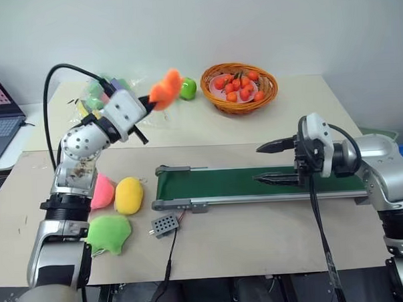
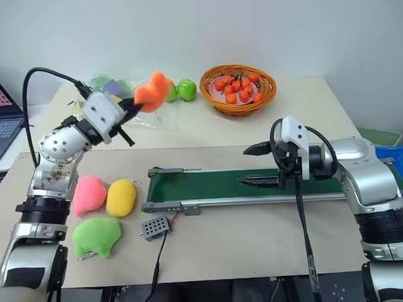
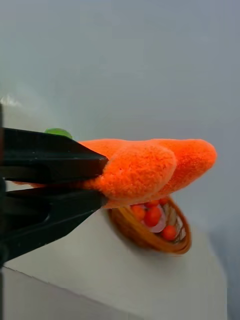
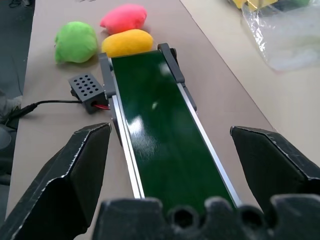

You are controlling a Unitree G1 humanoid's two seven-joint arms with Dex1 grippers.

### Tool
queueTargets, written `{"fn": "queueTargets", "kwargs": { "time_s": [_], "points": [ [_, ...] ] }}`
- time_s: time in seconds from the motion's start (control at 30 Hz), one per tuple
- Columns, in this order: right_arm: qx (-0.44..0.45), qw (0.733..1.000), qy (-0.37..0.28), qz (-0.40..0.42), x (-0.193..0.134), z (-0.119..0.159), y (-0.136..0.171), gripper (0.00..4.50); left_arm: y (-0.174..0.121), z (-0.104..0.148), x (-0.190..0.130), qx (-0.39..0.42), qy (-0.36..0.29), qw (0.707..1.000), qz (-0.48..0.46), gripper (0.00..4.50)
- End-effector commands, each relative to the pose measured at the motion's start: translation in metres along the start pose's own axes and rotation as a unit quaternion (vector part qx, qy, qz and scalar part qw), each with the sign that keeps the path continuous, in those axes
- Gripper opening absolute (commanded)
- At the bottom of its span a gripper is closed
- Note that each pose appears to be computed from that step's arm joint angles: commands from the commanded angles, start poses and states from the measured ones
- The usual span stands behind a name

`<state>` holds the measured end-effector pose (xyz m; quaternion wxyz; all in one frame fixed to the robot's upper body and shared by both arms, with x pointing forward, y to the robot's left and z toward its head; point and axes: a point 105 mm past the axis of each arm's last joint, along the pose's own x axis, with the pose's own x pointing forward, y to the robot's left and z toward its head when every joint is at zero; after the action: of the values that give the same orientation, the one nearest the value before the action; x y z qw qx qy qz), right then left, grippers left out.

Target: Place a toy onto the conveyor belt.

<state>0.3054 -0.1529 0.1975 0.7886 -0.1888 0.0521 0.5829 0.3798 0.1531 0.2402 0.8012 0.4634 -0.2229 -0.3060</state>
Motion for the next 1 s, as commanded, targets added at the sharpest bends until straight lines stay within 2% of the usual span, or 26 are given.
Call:
{"fn": "queueTargets", "kwargs": {
  "time_s": [0.03, 0.33, 0.67, 0.97, 1.0],
  "points": [
    [-0.029, 0.999, -0.015, -0.013, -0.005, 0.013, 0.0, 4.5, -0.025, 0.023, -0.013, 0.19, -0.047, 0.978, -0.073, 0.06],
    [-0.03, 0.999, -0.017, -0.015, 0.0, 0.013, 0.0, 4.5, -0.063, 0.042, -0.026, 0.262, -0.125, 0.955, -0.065, 0.06],
    [-0.032, 0.999, -0.013, -0.023, -0.001, 0.014, 0.0, 4.5, -0.123, 0.025, -0.035, 0.261, -0.151, 0.941, -0.153, 0.06],
    [-0.031, 0.999, -0.012, -0.035, -0.003, 0.014, 0.003, 4.5, -0.131, 0.005, -0.035, 0.278, -0.13, 0.936, -0.174, 0.06],
    [-0.031, 0.999, -0.012, -0.036, -0.003, 0.014, 0.003, 4.5, -0.13, 0.003, -0.035, 0.28, -0.127, 0.935, -0.176, 0.73]
  ]
}}
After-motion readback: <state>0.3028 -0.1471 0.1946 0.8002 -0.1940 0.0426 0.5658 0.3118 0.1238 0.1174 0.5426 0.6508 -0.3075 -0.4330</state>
